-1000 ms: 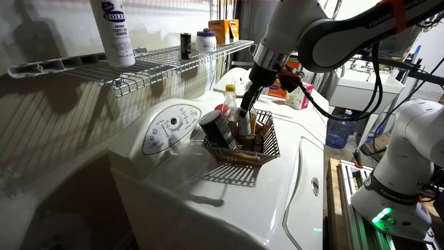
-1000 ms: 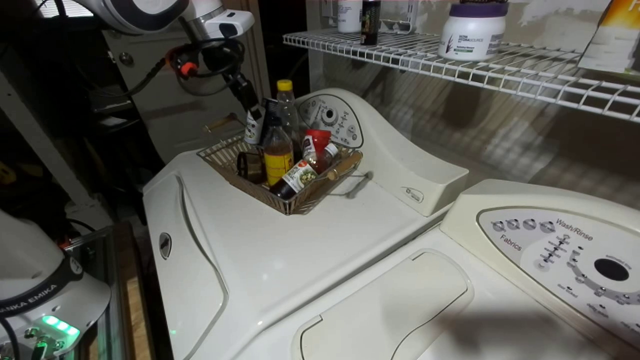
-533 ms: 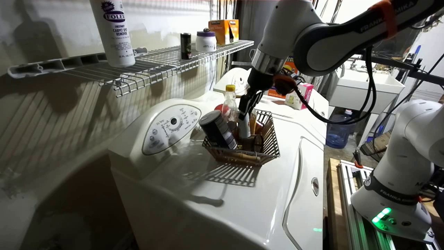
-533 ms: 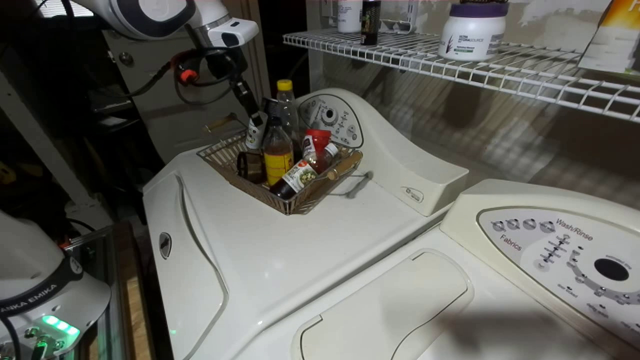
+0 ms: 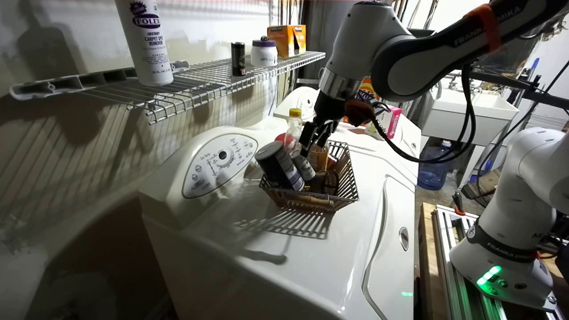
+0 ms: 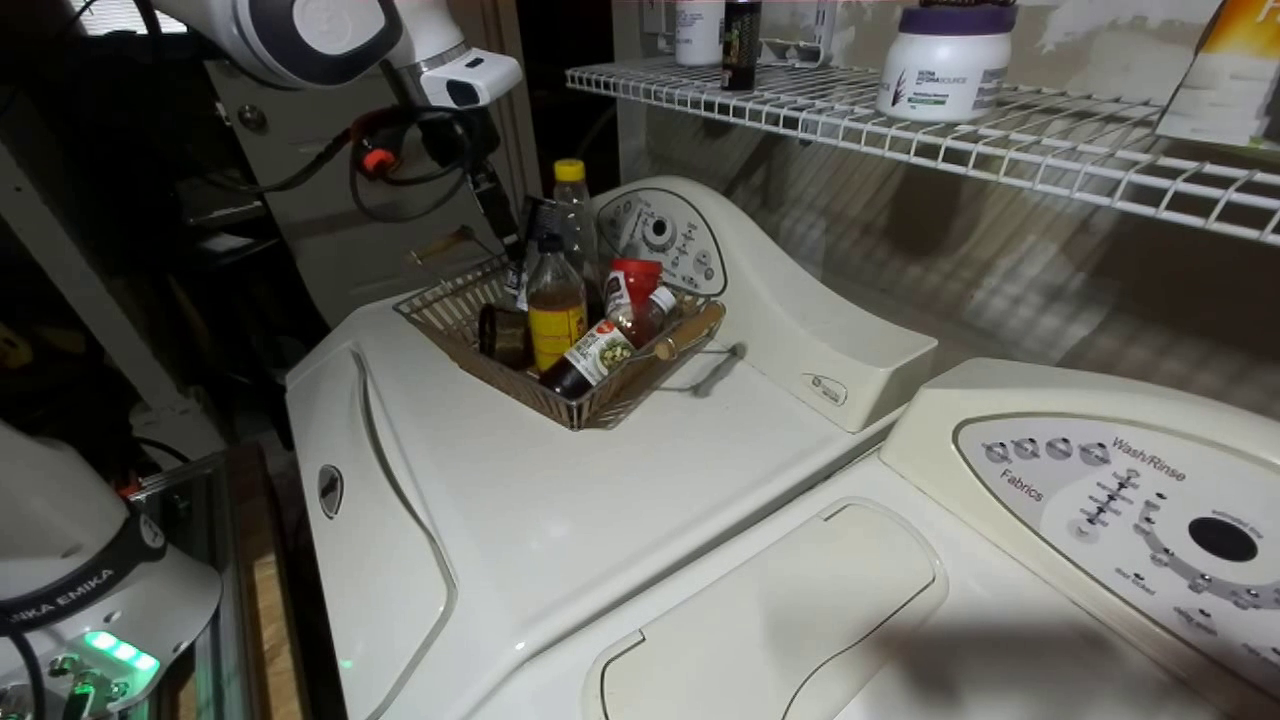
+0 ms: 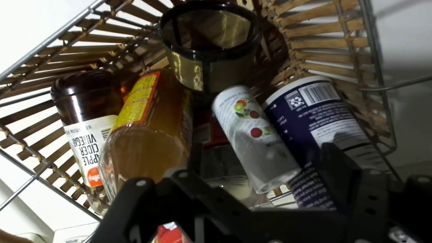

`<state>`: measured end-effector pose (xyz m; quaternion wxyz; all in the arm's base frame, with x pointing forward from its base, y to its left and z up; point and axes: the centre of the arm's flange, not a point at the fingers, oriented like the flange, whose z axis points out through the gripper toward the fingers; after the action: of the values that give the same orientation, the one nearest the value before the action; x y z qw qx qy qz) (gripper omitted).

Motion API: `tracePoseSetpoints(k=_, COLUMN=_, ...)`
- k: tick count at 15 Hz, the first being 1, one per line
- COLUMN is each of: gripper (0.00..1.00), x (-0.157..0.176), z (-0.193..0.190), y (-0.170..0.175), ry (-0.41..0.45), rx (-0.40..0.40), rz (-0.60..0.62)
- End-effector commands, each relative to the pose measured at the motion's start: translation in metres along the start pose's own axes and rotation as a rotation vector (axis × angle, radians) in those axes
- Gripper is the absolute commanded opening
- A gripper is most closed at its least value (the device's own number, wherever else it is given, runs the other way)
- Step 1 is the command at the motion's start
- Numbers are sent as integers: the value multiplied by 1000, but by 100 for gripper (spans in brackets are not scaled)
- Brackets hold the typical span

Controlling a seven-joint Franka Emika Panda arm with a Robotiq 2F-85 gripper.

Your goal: Pick up the white container from the bottom shelf and put it in the basket.

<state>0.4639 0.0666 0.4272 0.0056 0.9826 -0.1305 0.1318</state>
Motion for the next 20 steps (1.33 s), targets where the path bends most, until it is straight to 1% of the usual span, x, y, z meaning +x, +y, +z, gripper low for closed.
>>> tracePoseSetpoints(k=1, gripper=100, x=7, z=-2, y=-5, ry=19, rx=5, rz=29)
tracePoseSetpoints(k=5, gripper=100, x=10, z=-16, y=-6, ry=34, rx=-4, rz=3)
tracePoseSetpoints(k=7, gripper=100, x=10, z=-34, y=-8, ry=39, rx=-9, rz=-59)
tracePoseSetpoints(k=11, gripper=100, x=8, z=-80, y=-15, ry=60, rx=-86, rz=-209)
tracePoseSetpoints(k=14, gripper=100, x=1, z=-113, y=-19, ry=28, rx=-122, rz=-290)
tracePoseSetpoints(k=18, gripper=100, x=-8, z=-146, y=-22, ry=-29, rx=-117, rz=-359)
tracePoseSetpoints(k=20, gripper=100, x=-9, z=-156, y=-24, ry=-33, rx=-113, rz=-386)
